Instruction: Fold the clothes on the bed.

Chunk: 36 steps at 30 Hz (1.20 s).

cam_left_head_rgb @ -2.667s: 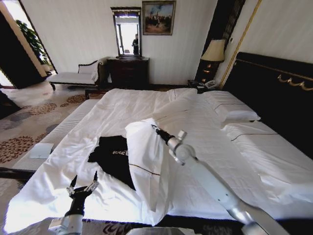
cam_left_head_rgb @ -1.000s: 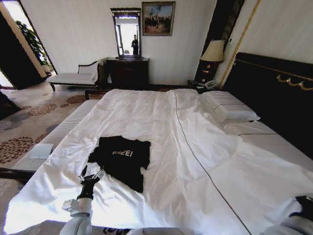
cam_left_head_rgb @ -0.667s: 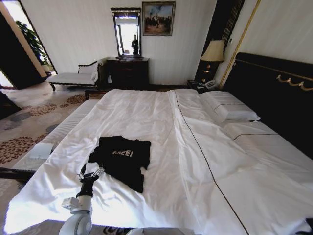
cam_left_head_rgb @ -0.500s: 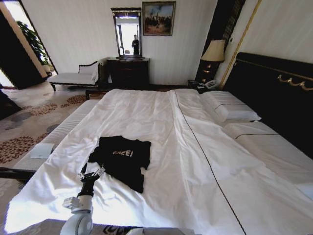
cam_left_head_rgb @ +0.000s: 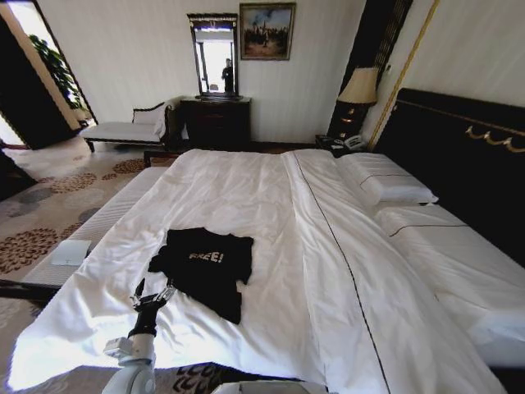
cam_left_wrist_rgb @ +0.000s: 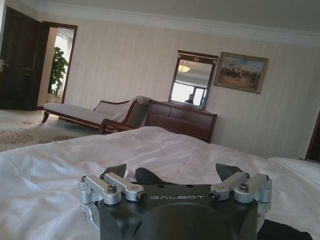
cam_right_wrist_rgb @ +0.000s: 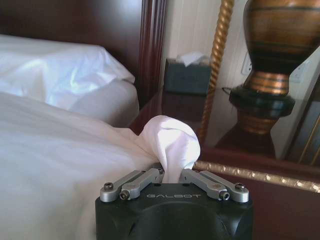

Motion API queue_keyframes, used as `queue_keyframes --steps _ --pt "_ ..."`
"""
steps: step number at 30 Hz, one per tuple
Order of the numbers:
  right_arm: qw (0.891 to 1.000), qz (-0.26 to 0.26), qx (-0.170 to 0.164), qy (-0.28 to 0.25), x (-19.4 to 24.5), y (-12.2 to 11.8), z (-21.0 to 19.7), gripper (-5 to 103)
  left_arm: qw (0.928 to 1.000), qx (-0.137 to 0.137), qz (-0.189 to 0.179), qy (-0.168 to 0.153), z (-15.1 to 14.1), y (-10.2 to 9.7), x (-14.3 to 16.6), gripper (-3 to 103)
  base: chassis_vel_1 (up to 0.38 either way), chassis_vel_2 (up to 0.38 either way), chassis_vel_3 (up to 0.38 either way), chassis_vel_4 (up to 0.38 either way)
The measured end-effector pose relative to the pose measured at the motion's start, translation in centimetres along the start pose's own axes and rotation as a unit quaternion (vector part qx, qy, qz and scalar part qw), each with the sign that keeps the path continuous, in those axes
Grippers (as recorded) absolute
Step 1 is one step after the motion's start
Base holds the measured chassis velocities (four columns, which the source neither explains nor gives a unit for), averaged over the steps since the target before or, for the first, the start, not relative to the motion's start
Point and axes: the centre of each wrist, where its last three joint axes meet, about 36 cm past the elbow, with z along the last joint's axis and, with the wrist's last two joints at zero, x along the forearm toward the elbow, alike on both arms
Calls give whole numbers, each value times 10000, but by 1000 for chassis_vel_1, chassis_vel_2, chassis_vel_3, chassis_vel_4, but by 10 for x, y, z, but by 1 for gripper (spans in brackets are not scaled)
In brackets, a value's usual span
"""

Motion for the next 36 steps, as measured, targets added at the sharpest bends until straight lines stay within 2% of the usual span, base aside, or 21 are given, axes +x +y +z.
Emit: queue_keyframes --steps 5,9,12,14,15,16,17,19,21,23,24,25,26,29,30,31,32,35,36 --pt "9997 89 246 34 -23 -1 31 2 10000 -28 -65 48 2 1 5 100 0 0 0 0" --pt "9996 98 262 16 -27 2 32 1 9999 -55 -84 54 2 -1 7 100 0 0 0 0" --pt "9998 71 196 -19 -22 2 20 12 9999 -70 -91 53 3 -2 8 100 0 0 0 0" --pt "10000 -22 -69 -48 -12 7 -9 22 9999 -84 -101 59 4 -2 8 100 0 0 0 0" --pt "9992 -43 -385 107 -3 11 -31 28 9999 -84 -117 72 5 -2 8 100 0 0 0 0" --pt "9992 -43 -385 107 -3 11 -31 28 9999 -84 -117 72 5 -2 8 100 0 0 0 0" --pt "9969 -4 -700 358 4 14 -51 28 9998 -87 -128 82 6 -2 9 100 0 0 0 0" --pt "9907 11 -1192 652 16 21 -91 39 9998 -94 -152 101 8 -1 9 100 0 0 0 0" --pt "9895 -16 -1293 648 19 22 -102 39 9998 -96 -158 107 8 -1 9 100 0 0 0 0" --pt "9871 -206 -1539 393 31 25 -139 49 9997 -103 -177 132 10 0 9 100 0 0 0 0" --pt "9870 -315 -1575 73 34 26 -157 54 9997 -104 -188 139 11 0 9 100 0 0 0 0" --pt "9871 -391 -1535 -224 35 27 -165 61 9996 -101 -198 147 12 0 9 100 0 0 0 0" --pt "9871 -391 -1535 -224 35 27 -165 61 9996 -101 -198 147 12 0 9 100 0 0 0 0" --pt "9826 -725 -1351 -1047 29 32 -179 77 9996 -102 -211 170 12 1 10 100 0 0 0 0" --pt "9797 -840 -1355 -1217 27 34 -182 77 9996 -107 -214 166 10 1 11 100 0 0 0 0" --pt "9768 -955 -1373 -1336 25 36 -185 83 9996 -115 -220 159 9 1 11 100 0 0 0 0" --pt "9768 -955 -1373 -1336 25 36 -185 83 9996 -115 -220 159 9 1 11 100 0 0 0 0" --pt "9645 -1557 -1522 -1495 35 45 -194 97 9996 -77 -231 169 1 1 13 100 0 0 0 0" --pt "9645 -1557 -1522 -1495 35 45 -194 97 9996 -77 -231 169 1 1 13 100 0 0 0 0"
